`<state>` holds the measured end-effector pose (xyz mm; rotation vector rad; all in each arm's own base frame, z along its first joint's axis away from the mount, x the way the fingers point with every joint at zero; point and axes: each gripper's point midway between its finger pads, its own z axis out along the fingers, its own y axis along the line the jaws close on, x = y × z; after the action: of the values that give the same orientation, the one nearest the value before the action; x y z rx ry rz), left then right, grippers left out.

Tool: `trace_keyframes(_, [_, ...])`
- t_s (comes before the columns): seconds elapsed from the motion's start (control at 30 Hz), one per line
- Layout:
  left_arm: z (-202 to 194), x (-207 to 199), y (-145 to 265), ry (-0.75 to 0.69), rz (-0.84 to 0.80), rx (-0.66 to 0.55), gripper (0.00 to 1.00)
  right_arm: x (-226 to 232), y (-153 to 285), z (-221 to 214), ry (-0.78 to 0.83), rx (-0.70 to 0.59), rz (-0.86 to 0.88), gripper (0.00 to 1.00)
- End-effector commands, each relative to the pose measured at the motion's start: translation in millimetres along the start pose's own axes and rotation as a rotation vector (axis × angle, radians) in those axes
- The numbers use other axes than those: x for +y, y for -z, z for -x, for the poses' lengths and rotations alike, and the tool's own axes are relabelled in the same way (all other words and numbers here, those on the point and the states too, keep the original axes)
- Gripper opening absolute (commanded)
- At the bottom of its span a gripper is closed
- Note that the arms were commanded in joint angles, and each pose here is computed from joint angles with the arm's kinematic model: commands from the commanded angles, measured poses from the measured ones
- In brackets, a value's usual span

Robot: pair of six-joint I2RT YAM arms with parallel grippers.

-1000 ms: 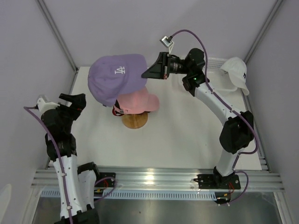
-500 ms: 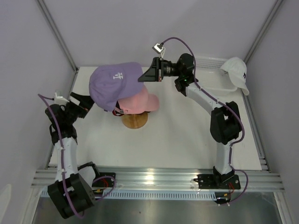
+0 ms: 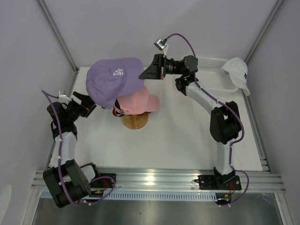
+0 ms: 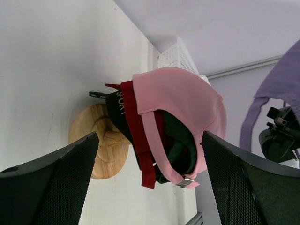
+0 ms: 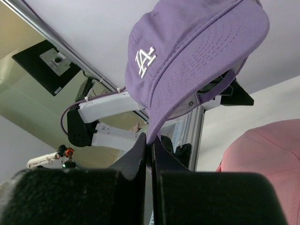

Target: Stack the hats

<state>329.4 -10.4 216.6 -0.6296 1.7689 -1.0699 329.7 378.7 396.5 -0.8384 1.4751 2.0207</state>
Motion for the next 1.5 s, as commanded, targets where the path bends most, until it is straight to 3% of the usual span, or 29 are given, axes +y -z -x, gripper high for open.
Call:
trace_keyframes(0.0, [10, -31, 4, -0.072, -0.109, -0.019, 0.94, 20, 0, 7, 0.087, 0.001, 0.041, 0.00])
trace_keyframes(0.2, [10, -50, 15, -0.112, -0.119, -0.038, 0.95, 13, 6, 5, 0.081, -0.009, 0.028, 0.00])
trace_keyframes(0.63, [-23, -92, -1, -0.144, -0.292, 0.115, 0.94, 16, -5, -4, 0.066, 0.005, 0.061, 0.00])
trace_keyframes(0.77, [-26, -90, -6, -0.131, -0.284, 0.128, 0.89, 15, -7, -5, 0.061, 0.005, 0.061, 0.00])
trace_keyframes(0.9, [-25, -85, -8, -0.098, -0.264, 0.127, 0.77, 18, -10, -8, 0.058, 0.007, 0.083, 0.00])
trace_keyframes(1.13, [-32, -108, 3, -0.087, -0.374, 0.169, 0.68, 17, -15, -12, 0.046, 0.006, 0.104, 0.00])
trace_keyframes(1.23, [-32, -115, 9, -0.103, -0.384, 0.162, 0.51, 9, -15, -13, 0.039, 0.001, 0.094, 0.00])
trace_keyframes(1.3, [-32, -114, 11, -0.115, -0.342, 0.151, 0.29, 0, -13, -12, 0.036, -0.002, 0.071, 0.00])
trace_keyframes(1.33, [-27, -115, 11, -0.127, -0.312, 0.137, 0.01, -4, -11, -12, 0.033, -0.002, 0.058, 0.00])
trace_keyframes(1.47, [-3, -87, 9, -0.194, -0.061, 0.001, 0.01, -40, 18, -3, -0.005, -0.052, -0.081, 0.00])
